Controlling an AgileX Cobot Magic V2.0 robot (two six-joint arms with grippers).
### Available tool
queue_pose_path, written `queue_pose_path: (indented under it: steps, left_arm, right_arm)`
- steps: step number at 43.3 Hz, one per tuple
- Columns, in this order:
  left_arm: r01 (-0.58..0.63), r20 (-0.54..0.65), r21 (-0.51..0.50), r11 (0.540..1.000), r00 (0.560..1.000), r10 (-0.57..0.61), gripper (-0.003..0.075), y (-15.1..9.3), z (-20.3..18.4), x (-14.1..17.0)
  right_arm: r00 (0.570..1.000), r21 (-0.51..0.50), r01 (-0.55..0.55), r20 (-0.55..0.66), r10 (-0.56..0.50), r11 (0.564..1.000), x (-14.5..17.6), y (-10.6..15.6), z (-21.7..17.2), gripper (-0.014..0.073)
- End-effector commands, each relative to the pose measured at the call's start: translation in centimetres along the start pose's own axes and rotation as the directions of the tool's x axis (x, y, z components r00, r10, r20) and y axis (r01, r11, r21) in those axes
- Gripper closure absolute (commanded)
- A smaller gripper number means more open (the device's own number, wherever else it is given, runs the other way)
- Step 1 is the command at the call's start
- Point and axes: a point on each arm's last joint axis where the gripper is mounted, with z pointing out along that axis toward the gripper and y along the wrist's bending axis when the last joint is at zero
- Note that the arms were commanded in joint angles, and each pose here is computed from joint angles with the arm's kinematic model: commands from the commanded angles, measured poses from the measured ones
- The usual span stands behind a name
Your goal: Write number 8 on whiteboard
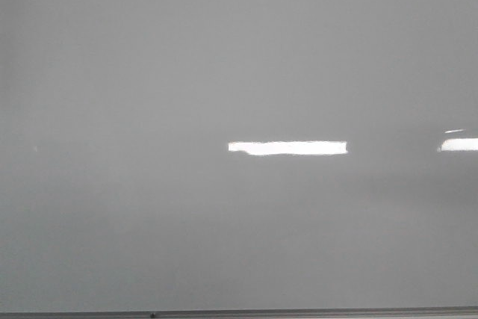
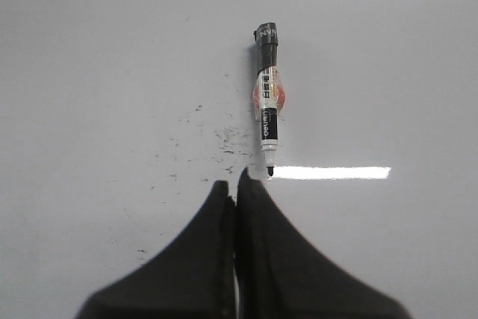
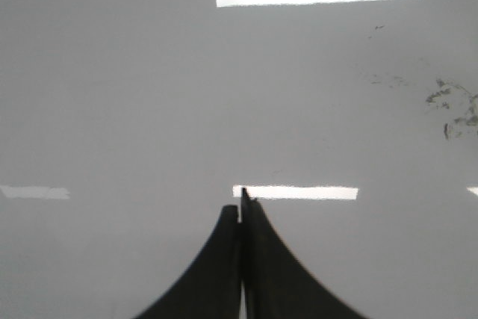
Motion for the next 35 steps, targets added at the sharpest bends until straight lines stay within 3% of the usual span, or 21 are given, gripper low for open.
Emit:
queue_pose_path:
  steps: [1,9,19,35]
  left_arm:
    - [0.01,0.113,0.01,1.0,0.994,-0.011,0.0741,-0.1,-0.1,-0.7]
    - [0.01,0.213,0.013,1.0,0.977,-0.012,0.0741,-0.1,-0.6,-3.2]
    - [0.01,0.241,0.013,1.0,0.971,-0.013,0.0741,-0.1,-2.2,-9.8]
    - [0.01,0.031,0.009,1.0,0.999,-0.011,0.0741,-0.2,-0.9,-16.9]
  right_arm:
    - [0.995,-0.005,-0.001,0.099,0.002,1.0,-1.0,0.0,-0.2,0.0701]
    - [0.999,-0.004,-0.001,0.052,0.002,1.0,-3.0,0.2,-0.4,0.0701]
    - [1.0,-0.004,0.0,-0.024,0.0,1.0,-8.1,0.6,-1.0,0.0701]
    - [0.976,0.004,0.001,-0.218,0.0,1.0,-14.7,1.0,2.1,0.0701]
